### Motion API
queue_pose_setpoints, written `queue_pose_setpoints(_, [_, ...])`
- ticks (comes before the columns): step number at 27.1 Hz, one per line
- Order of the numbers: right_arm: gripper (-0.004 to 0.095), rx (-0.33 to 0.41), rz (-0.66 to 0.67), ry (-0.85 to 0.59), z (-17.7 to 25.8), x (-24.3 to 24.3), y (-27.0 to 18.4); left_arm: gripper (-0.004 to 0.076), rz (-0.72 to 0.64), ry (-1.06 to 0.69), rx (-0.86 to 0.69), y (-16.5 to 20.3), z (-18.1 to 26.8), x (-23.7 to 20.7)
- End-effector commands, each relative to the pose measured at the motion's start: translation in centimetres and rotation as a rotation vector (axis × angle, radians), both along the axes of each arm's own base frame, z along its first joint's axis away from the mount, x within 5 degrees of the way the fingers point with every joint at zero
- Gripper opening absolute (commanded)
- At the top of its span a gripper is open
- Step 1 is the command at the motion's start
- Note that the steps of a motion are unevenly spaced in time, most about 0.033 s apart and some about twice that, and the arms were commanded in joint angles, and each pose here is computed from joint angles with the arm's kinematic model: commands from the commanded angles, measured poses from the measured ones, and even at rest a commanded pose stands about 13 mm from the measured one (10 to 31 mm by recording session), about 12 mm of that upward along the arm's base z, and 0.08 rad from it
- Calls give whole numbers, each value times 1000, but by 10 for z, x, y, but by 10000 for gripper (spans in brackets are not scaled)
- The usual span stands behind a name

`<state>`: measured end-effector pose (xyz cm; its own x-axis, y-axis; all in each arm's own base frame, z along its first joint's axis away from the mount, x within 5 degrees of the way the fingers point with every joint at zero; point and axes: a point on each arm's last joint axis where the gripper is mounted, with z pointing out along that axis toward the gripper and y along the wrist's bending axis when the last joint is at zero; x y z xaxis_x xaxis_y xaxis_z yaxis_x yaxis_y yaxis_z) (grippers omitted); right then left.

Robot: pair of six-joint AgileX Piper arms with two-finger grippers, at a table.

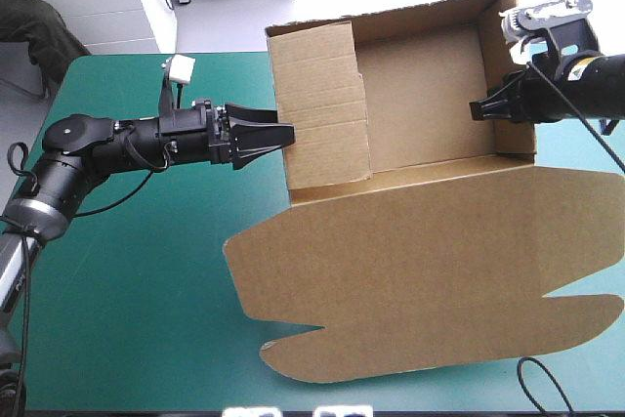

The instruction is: Fold the box

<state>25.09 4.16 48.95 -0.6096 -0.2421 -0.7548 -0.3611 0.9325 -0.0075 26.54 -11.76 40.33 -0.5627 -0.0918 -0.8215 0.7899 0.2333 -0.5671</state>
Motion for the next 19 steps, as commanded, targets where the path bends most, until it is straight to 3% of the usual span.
queue_pose_setpoints(1, [-18, 63, -9, -81, 18, -12, 0, 587, -72, -51, -86, -2, 24, -17])
queue_pose_setpoints(12, [-17, 111, -47, -105, 21, -10, 0, 585, 206, -145, 323, -16, 73, -15])
queue_pose_setpoints(19, [-18, 153, -29, -118, 23, -10, 4, 584, 300, -146, 409, -31, 92, -17])
